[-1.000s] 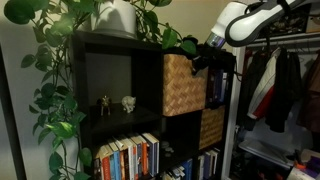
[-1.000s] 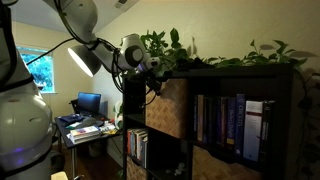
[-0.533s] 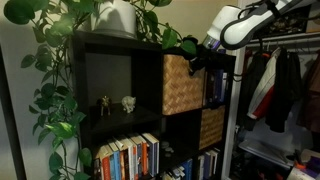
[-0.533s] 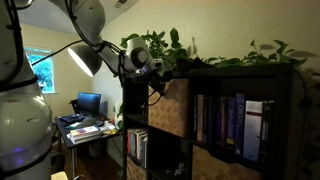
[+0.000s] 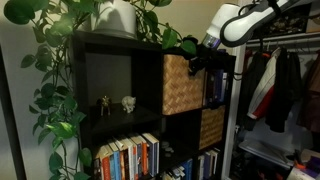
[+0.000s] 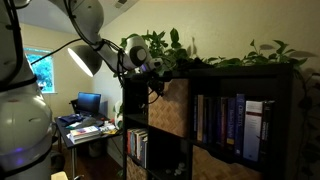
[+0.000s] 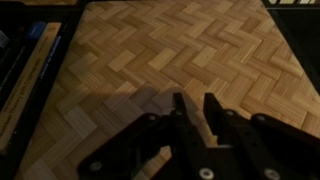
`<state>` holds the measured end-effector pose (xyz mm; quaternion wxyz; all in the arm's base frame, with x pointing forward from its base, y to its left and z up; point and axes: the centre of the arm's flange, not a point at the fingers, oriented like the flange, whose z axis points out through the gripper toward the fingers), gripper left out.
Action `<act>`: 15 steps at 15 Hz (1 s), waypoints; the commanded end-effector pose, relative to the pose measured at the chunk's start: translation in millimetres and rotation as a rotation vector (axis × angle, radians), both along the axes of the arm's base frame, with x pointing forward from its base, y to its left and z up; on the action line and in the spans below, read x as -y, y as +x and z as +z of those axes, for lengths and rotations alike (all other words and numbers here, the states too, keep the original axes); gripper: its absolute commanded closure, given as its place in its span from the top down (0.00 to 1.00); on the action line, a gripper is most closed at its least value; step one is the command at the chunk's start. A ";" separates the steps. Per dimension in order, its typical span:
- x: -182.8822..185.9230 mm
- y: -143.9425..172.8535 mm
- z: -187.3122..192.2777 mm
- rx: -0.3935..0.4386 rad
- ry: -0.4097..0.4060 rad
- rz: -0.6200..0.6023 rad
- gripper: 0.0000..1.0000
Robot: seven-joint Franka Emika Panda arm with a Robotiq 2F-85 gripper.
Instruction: Partially pull out the basket from the shelf, remove socks from it and put them on top of the shelf, and then push the basket back into the shelf
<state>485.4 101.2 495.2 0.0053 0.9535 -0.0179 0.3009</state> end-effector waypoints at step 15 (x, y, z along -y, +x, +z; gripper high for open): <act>-4.1 -96.2 68.9 -0.533 -0.022 0.055 1.00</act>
